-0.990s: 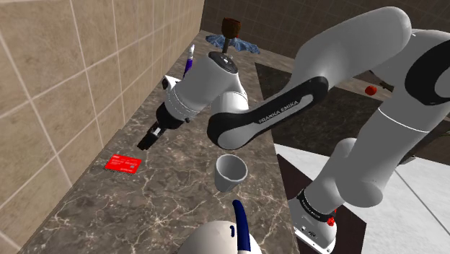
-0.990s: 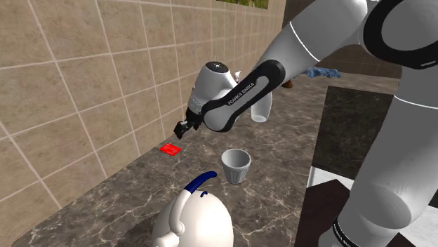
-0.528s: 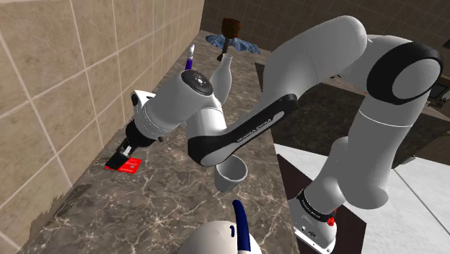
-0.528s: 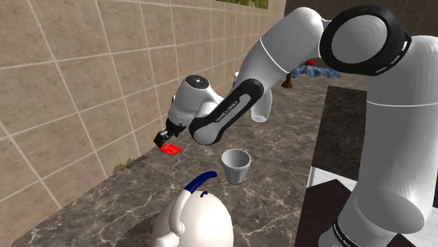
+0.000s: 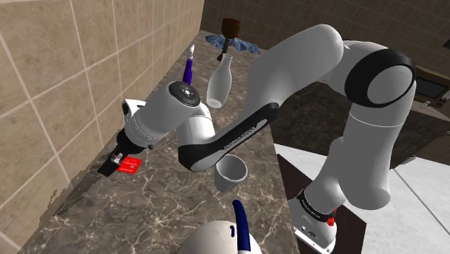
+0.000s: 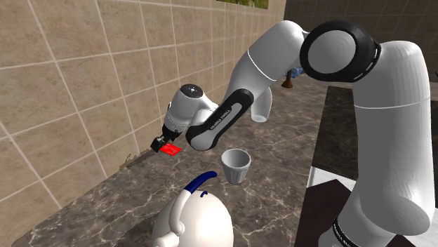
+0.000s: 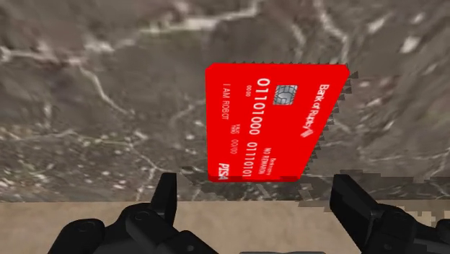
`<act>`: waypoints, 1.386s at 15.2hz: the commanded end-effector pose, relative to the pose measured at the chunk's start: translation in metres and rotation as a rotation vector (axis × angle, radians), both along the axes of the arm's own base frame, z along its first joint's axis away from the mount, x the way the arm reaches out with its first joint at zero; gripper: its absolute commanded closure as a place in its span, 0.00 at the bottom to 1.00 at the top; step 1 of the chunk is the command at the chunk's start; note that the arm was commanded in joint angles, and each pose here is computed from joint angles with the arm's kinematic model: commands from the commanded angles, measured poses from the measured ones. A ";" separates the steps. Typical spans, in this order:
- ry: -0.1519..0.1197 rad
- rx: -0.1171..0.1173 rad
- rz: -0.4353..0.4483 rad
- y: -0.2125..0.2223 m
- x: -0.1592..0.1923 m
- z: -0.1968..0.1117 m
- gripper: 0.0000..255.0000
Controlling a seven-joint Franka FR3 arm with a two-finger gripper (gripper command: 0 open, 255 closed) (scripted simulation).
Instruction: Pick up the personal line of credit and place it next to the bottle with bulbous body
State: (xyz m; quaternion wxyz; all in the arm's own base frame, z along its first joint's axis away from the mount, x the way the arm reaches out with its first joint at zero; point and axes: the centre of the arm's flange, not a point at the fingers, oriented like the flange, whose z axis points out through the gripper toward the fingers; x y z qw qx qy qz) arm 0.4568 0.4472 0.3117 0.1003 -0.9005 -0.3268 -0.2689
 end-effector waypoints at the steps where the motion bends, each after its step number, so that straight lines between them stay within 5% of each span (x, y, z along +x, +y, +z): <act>1: 0.000 0.000 0.000 0.001 0.001 -0.001 0.00; 6: 0.000 0.000 0.000 0.001 0.001 -0.001 0.00; 7: 0.000 0.000 0.000 0.001 0.001 -0.001 1.00; 16: 0.000 0.000 0.000 0.001 0.001 -0.001 1.00; 21: 0.000 0.000 0.000 0.001 0.001 0.025 1.00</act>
